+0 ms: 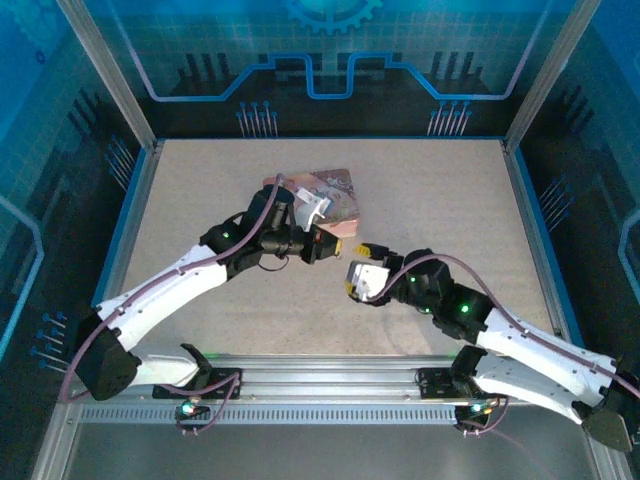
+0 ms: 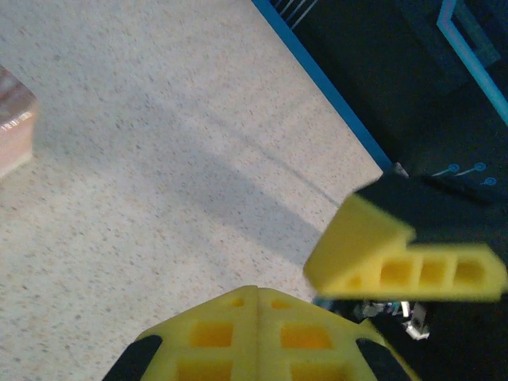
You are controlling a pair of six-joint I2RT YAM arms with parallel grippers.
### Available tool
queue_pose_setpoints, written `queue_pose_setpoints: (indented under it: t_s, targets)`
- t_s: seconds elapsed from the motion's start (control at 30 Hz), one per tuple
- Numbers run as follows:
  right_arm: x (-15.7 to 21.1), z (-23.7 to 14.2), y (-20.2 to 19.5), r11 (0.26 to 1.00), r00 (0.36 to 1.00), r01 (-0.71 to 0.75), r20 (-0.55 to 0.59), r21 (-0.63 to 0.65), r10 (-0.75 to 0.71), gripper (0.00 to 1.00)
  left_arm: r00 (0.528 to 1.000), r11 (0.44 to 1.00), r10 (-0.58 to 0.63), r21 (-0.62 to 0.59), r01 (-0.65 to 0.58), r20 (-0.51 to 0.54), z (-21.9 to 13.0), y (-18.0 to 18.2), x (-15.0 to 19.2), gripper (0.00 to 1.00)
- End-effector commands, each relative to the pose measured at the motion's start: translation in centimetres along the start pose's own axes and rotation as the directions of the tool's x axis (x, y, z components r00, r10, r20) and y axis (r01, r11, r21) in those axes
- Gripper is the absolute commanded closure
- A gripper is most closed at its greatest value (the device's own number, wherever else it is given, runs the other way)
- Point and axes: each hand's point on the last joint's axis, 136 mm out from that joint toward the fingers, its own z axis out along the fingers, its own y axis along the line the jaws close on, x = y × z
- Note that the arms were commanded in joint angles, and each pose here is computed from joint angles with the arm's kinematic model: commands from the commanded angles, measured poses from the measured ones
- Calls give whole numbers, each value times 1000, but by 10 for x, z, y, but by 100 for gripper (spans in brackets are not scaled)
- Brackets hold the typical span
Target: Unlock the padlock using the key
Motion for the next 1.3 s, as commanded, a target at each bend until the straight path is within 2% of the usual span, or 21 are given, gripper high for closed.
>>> queue_pose_setpoints:
  t_s: [0.0, 0.13, 0.23, 0.43, 0.6, 0.73, 0.9, 1.1, 1.27]
  targets:
    - [-13, -11, -3, 955, 949, -279, 122, -102, 290, 27, 990, 995, 96, -45, -91, 100, -16, 5, -26, 100]
    - [-17, -20, -31, 840, 806, -507, 238, -193, 541, 22, 983, 993, 112, -53, -105, 147, -24, 12, -37, 100]
    - [-4, -15, -51, 730, 698, -647, 216, -218, 683, 23, 972, 989, 147, -36, -143, 181, -31, 11, -43, 100]
    - [11, -3, -72, 548, 507, -752, 210, -366, 836, 24, 957, 982, 165, 53, -182, 239, -40, 12, -53, 100]
    - [6, 0, -75, 481, 460, -754, 163, -447, 873, 17, 953, 962, 167, 169, -213, 251, -38, -7, -57, 100]
    - [-1, -3, -78, 446, 417, -737, 177, -508, 891, 10, 958, 961, 147, 192, -197, 248, -35, -10, -60, 100]
    - [-13, 3, -75, 433, 432, -713, 141, -552, 891, 11, 962, 948, 138, 249, -198, 236, -35, -19, -61, 100]
    - [-32, 8, -72, 460, 468, -665, 152, -589, 870, 16, 964, 949, 130, 253, -189, 232, -34, -18, -61, 100]
    - [-39, 19, -69, 440, 467, -660, 127, -609, 875, 20, 966, 946, 125, 267, -184, 225, -34, -20, -60, 100]
